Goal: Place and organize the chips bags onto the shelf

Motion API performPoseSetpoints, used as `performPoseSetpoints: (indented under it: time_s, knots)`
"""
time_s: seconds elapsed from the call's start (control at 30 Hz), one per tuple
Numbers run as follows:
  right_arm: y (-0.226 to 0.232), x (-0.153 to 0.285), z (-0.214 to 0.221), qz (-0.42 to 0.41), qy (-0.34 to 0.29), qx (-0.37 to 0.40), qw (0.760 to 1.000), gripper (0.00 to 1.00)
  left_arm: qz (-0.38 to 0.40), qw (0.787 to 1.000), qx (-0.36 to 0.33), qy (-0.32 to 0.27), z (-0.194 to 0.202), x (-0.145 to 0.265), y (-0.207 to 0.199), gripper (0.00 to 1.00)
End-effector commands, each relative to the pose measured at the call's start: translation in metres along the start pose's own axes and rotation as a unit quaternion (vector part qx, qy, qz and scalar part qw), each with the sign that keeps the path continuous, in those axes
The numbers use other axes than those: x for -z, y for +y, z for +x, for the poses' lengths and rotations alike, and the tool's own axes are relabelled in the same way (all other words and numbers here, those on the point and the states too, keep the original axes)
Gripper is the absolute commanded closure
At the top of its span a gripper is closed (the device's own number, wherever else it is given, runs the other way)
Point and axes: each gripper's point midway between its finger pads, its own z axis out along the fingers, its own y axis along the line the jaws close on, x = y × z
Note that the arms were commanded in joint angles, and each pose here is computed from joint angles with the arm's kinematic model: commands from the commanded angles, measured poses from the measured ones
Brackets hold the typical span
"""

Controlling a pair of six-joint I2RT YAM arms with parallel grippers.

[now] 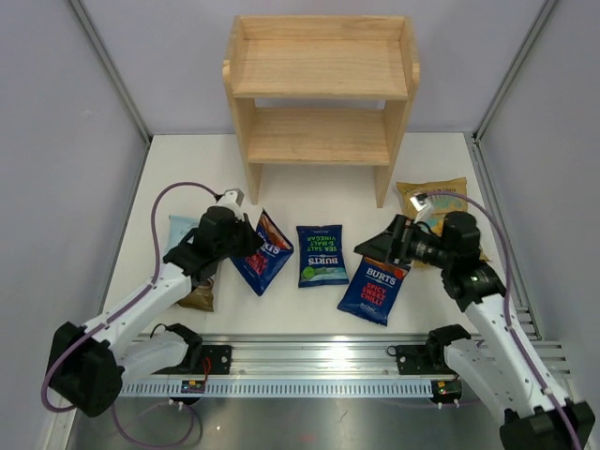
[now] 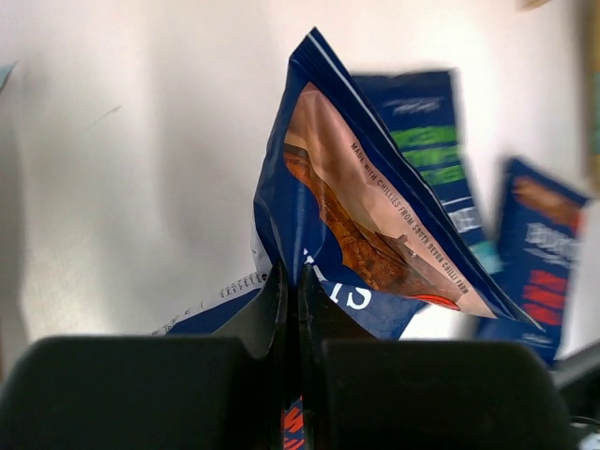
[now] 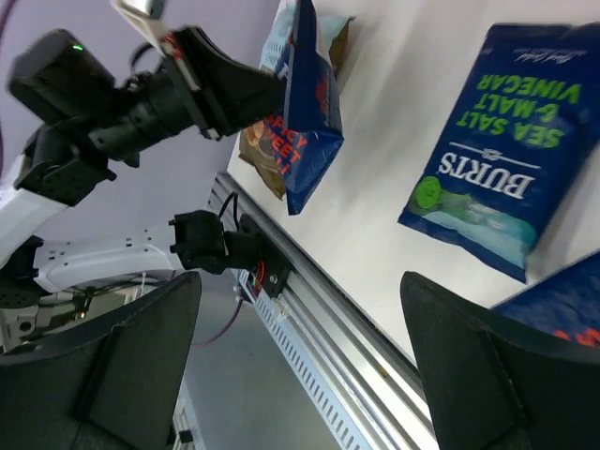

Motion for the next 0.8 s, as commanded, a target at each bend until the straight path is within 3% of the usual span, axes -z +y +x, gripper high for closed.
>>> performPoseSetpoints:
  time_s: [0.0, 0.17, 0.27, 0.47, 0.77]
  knots:
    - [0.040, -0.029, -0.002, -0.089, 0.014, 0.036, 0.995, 0.05, 0.117, 0.989, 0.051, -0.071, -0.037, 0.020, -0.051, 1.00]
    - [0.062, -0.077, 0.015, -0.100, 0.006, 0.084, 0.991, 0.06, 0.202, 0.961, 0.136, -0.132, -0.061, 0.052, -0.077, 1.00]
    - [0.055, -0.101, 0.009, -0.064, -0.036, 0.100, 0.992, 0.06, 0.263, 0.926, 0.211, -0.171, -0.082, 0.080, -0.093, 1.00]
    - [0.074, -0.135, 0.020, -0.068, -0.045, 0.146, 0.986, 0.07, 0.319, 0.877, 0.299, -0.198, -0.097, 0.105, -0.101, 1.00]
    - [0.113, -0.149, 0.023, -0.143, -0.037, 0.174, 0.974, 0.07, 0.295, 0.864, 0.338, -0.229, -0.105, 0.111, -0.090, 1.00]
